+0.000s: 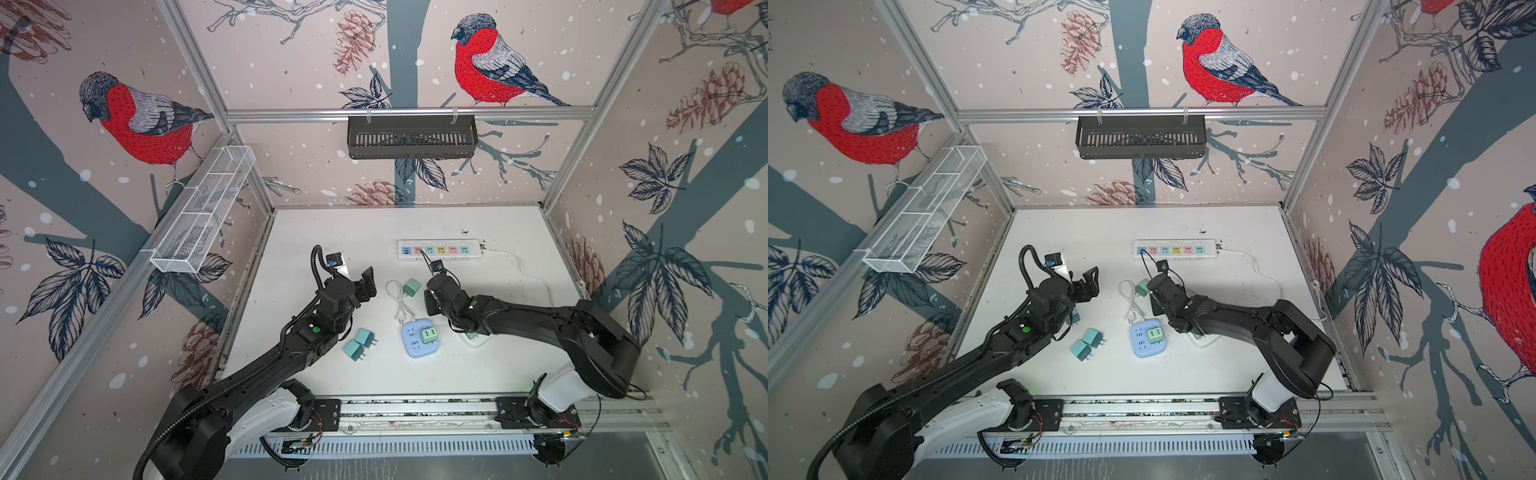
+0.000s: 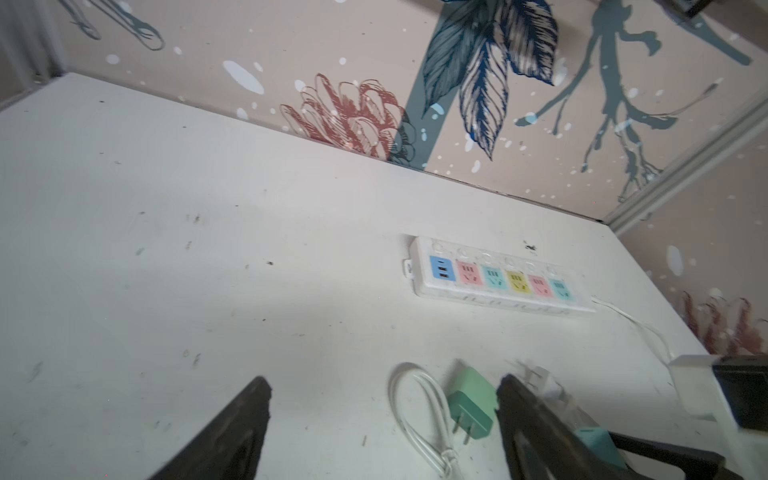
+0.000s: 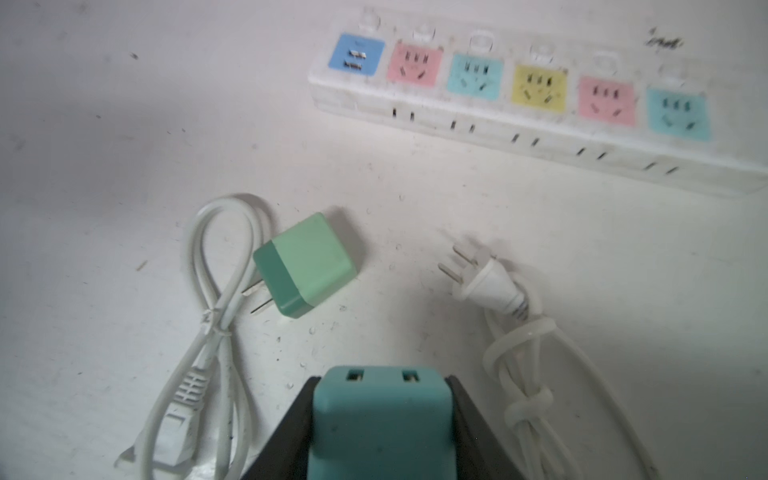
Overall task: Insert the plug
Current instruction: 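Lift the teal adapter with the right gripper while the left gripper reaches toward it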
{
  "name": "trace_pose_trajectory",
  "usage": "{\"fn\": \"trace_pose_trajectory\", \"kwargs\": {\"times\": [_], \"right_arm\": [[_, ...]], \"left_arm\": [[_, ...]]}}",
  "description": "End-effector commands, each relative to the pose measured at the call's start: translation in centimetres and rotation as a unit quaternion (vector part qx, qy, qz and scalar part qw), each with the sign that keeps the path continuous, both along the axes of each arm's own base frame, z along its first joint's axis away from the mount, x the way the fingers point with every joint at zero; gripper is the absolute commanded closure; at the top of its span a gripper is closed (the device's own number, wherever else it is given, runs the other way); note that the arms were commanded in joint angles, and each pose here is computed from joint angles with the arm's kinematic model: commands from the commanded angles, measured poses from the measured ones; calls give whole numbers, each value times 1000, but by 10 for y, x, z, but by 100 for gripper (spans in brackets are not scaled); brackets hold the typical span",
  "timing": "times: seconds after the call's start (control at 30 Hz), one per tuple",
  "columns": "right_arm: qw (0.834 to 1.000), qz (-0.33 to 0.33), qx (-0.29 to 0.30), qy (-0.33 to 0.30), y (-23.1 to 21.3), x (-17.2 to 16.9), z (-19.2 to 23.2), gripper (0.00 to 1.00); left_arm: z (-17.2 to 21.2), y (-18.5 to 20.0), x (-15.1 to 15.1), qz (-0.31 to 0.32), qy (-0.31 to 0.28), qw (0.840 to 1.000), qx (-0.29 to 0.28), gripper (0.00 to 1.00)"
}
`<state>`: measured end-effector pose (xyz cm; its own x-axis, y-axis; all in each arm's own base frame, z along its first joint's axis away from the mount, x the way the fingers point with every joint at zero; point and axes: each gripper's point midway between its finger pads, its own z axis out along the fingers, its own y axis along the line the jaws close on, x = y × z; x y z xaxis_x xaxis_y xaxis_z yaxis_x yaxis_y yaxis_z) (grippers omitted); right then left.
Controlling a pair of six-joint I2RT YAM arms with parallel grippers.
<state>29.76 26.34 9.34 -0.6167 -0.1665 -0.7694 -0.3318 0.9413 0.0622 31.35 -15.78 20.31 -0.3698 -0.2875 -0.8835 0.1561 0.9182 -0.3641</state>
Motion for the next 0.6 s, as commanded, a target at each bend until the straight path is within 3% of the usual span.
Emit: {"fn": "trace_pose_trajectory", "kwargs": {"times": [0.0,0.23,0.57], "right_arm": [[997,-16,22,-76,-7,1,35,84],[977,34,85,-194,-8,-37,86,91],[944,68,111,-304,-14,-74,111,97]], "left_arm": [[18,-28,-12,-90,-15,996,-19,24],[40,-50,-33,-168,-51,984,-41,36],[53,-115,-70,-316,-82,945,-10,43]]}}
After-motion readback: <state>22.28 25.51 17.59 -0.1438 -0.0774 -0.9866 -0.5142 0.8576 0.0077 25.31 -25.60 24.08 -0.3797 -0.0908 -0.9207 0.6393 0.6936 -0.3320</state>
